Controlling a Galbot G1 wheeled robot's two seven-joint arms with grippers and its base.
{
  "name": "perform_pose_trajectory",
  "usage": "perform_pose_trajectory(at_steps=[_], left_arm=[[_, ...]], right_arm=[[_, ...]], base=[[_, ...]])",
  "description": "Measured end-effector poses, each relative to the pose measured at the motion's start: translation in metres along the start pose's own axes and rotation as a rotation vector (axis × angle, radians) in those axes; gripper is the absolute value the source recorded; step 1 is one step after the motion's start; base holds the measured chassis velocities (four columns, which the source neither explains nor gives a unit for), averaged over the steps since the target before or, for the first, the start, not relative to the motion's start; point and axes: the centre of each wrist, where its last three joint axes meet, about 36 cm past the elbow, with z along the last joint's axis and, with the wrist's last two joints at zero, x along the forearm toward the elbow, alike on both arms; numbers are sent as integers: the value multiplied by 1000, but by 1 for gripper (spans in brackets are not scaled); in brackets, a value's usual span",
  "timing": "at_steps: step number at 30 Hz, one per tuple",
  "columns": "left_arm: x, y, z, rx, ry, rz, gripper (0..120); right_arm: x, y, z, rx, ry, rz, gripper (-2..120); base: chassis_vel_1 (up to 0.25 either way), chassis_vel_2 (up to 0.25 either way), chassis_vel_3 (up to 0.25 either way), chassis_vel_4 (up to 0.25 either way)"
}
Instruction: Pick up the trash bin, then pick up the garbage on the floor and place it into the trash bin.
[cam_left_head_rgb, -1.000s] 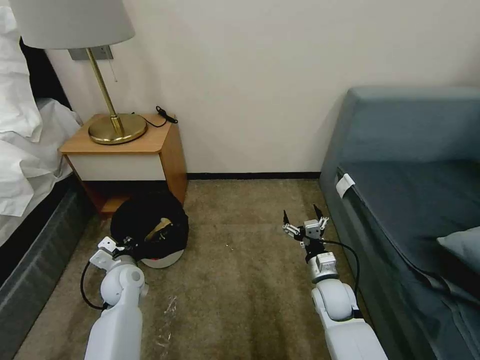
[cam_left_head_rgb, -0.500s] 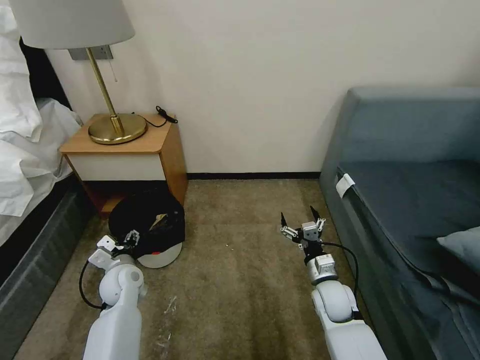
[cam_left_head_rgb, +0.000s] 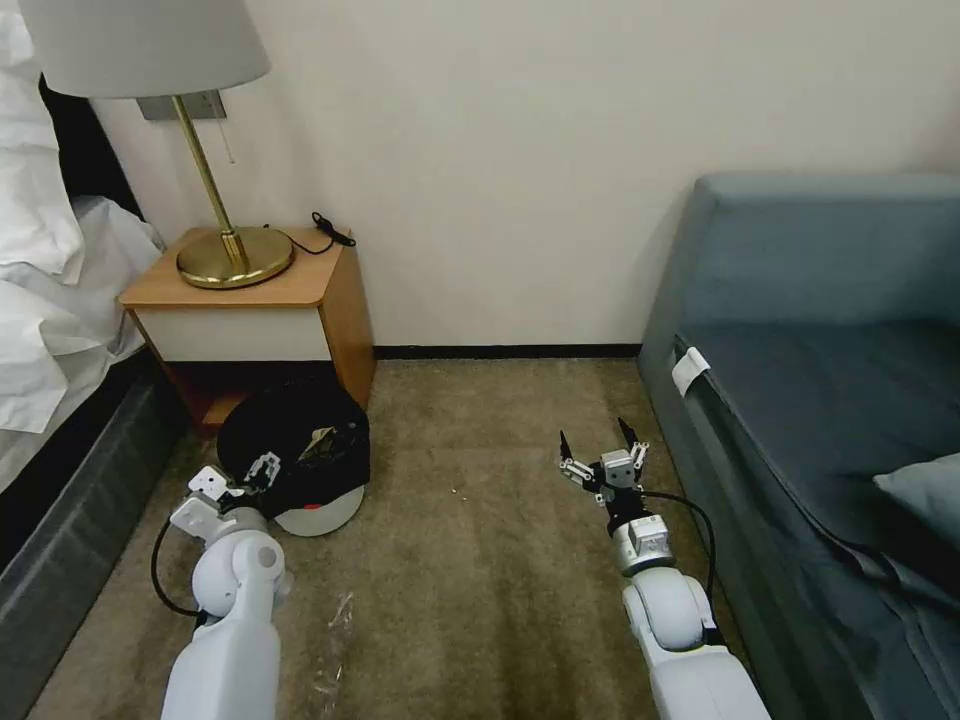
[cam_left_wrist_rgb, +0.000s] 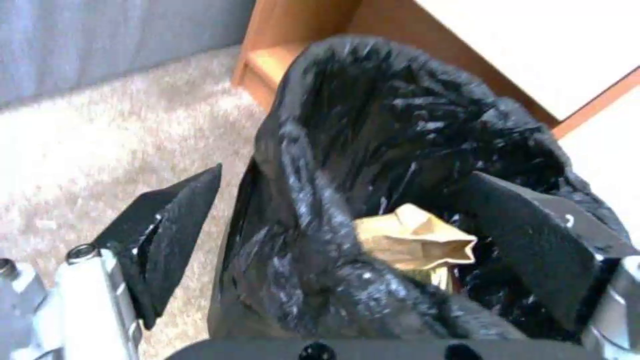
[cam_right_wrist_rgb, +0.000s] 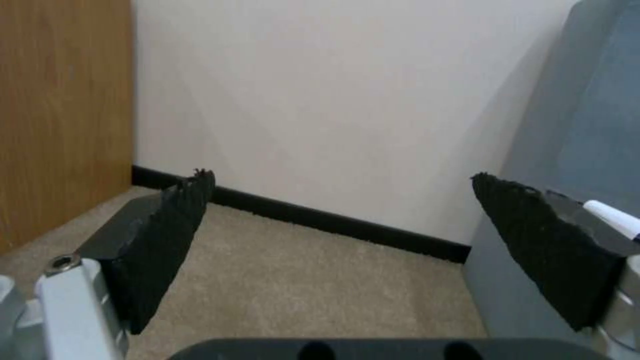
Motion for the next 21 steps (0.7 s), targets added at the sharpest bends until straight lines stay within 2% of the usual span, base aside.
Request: perform_pose_trajectory(at_steps=[3, 5, 8, 10, 11, 13, 14, 17, 18, 19, 20, 21], left_arm=[[3, 1, 0, -26, -17, 9, 99], [10, -1, -4, -49, -51, 46, 99], [11, -1, -6, -72, -73, 64, 99], [14, 4, -6, -172, -149, 148, 99], [14, 4, -6, -172, -149, 148, 99], [17, 5, -7, -228, -172, 270, 99], [17, 5, -7, -228, -172, 270, 99], [18, 5, -6, -307, -209, 406, 99], [18, 5, -6, -307, -209, 406, 99], [19, 5, -5, -319, -214, 431, 99], [20, 4, -5, -336, -221, 459, 99], [24, 0, -2, -374, -237, 512, 99]], right_arm=[[1, 0, 1, -1, 1, -1, 99], [2, 1, 2, -3, 3, -7, 99], [1, 1, 2, -2, 0, -9, 99], [-2, 1, 0, -7, -15, -14, 99], [-2, 1, 0, -7, -15, -14, 99], [-4, 3, -1, -17, -22, -2, 100], [-4, 3, -1, -17, -22, -2, 100], [-6, 7, -1, -50, -29, 24, 100], [-6, 7, -1, -50, -29, 24, 100], [-6, 7, -2, -62, -35, 28, 100], [-8, 7, -3, -74, -45, 34, 100], [-10, 4, -7, -96, -59, 55, 100]], base=[[0, 0, 0, 0], [0, 0, 0, 0], [0, 0, 0, 0], [0, 0, 0, 0], [0, 0, 0, 0], [0, 0, 0, 0], [0, 0, 0, 0], [0, 0, 0, 0], [0, 0, 0, 0], [0, 0, 0, 0], [0, 0, 0, 0], [0, 0, 0, 0]])
